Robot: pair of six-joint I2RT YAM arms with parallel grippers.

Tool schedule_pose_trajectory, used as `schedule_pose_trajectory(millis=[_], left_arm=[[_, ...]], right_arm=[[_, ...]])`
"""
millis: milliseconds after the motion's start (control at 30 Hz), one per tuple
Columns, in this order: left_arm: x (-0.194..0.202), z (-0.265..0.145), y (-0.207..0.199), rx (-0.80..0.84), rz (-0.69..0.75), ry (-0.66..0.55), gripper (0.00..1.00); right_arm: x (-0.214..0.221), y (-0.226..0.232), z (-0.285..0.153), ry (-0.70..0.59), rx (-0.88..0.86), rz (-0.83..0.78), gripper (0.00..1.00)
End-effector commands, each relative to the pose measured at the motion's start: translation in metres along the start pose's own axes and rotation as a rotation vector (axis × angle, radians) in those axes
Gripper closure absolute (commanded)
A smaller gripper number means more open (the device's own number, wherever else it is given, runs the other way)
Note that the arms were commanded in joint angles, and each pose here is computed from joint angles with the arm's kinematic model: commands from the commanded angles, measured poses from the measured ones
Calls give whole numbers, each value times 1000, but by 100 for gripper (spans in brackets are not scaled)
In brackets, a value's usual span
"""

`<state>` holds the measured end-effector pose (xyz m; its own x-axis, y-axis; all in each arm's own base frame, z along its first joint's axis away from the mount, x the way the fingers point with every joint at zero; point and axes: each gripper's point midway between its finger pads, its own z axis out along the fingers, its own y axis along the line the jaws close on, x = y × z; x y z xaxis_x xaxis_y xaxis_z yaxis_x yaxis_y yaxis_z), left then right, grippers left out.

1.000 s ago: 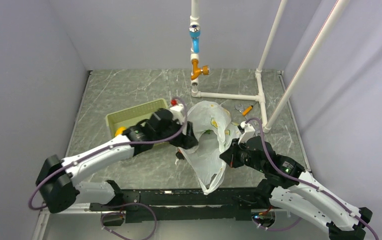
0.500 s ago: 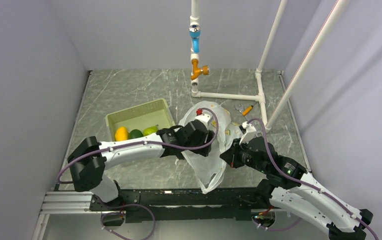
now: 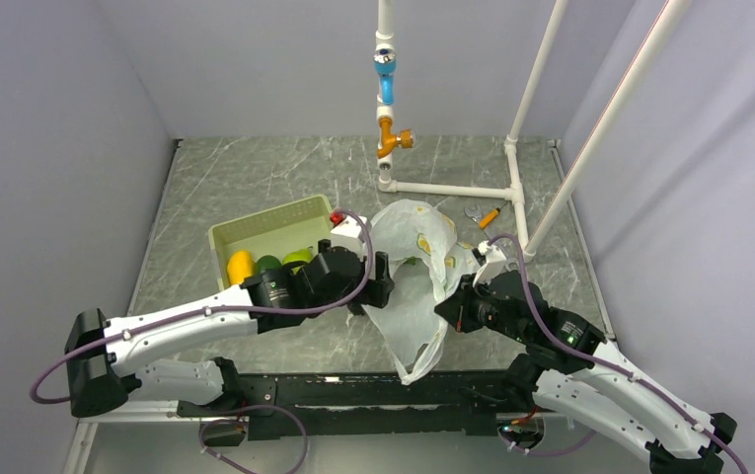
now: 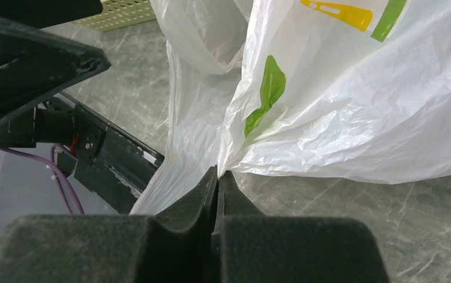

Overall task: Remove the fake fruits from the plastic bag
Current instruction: Adjust the plastic bag at the center of the board.

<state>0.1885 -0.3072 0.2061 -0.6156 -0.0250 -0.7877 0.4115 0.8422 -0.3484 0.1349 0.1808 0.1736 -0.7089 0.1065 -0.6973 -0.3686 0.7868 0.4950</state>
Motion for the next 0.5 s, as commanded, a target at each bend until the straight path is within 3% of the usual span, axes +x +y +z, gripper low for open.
schedule_pose_trajectory(millis=[0,100,400,467], left_arm=[[9,15,25,-62,-106,39,5],[13,28,29,-57,-155,66,16],[19,64,16,-7,-126,137,46],[13,68,14,19,-133,143,62]], right_arm=[[0,4,-1,2,-20,13,100],[0,4,-3,5,-15,21,99],[13,2,1,21,-35,74,95],[15,2,2,30,-34,82,92]])
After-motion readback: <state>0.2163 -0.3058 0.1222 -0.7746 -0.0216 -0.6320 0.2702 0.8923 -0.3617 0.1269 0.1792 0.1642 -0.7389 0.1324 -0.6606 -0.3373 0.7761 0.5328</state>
